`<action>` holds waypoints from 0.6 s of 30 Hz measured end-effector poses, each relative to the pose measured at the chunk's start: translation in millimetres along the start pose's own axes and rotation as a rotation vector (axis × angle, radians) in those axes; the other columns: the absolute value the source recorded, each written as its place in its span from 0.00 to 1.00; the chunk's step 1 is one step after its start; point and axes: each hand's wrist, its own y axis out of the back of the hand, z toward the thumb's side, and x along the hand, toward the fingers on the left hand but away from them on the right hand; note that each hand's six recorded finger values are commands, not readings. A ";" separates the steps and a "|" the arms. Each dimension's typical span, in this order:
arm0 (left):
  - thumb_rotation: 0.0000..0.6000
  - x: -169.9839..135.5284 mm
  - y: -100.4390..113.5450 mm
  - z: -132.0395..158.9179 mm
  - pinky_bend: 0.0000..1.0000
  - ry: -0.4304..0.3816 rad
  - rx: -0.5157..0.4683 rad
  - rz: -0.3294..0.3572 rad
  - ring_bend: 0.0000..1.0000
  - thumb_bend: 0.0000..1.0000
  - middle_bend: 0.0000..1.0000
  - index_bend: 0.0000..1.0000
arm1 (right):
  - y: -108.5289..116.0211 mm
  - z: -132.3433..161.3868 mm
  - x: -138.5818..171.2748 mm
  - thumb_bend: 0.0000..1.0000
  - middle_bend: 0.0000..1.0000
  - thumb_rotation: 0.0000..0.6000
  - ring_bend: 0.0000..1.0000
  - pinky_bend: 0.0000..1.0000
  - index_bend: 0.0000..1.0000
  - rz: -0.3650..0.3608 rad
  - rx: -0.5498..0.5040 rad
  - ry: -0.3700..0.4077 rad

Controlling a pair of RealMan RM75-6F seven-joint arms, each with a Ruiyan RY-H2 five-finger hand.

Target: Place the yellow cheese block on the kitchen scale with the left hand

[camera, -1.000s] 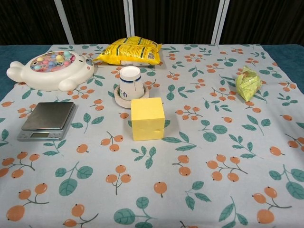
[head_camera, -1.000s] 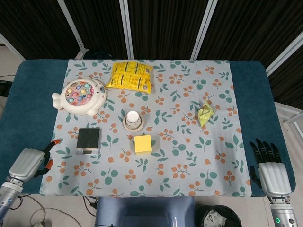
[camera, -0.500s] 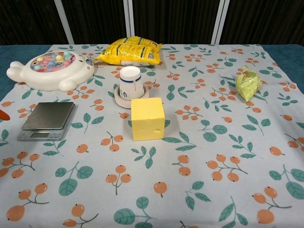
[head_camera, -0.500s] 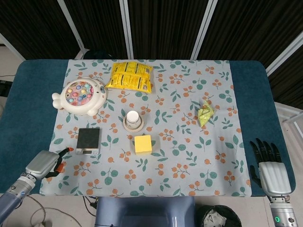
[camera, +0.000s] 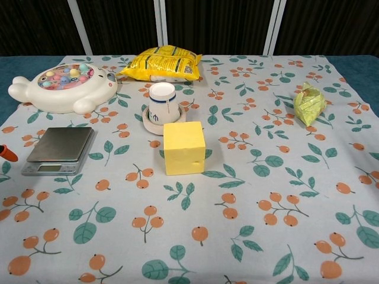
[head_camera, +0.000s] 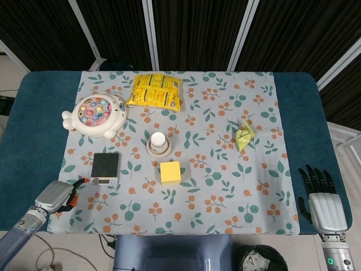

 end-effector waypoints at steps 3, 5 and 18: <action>1.00 1.6 -1.7 0.3 0.72 -0.003 -0.002 -0.006 0.70 0.56 0.71 0.18 | -0.5 0.6 0.0 0.58 0.00 1.00 0.00 0.00 0.00 0.002 0.001 0.002; 1.00 2.9 -2.3 0.0 0.72 -0.005 0.002 -0.009 0.70 0.56 0.71 0.18 | -0.8 0.8 0.1 0.58 0.00 1.00 0.00 0.00 0.00 0.003 0.002 0.002; 1.00 6.9 -2.6 -1.4 0.72 -0.004 0.010 -0.007 0.70 0.56 0.70 0.18 | -1.3 0.5 -0.3 0.58 0.00 1.00 0.00 0.00 0.00 0.005 0.003 -0.005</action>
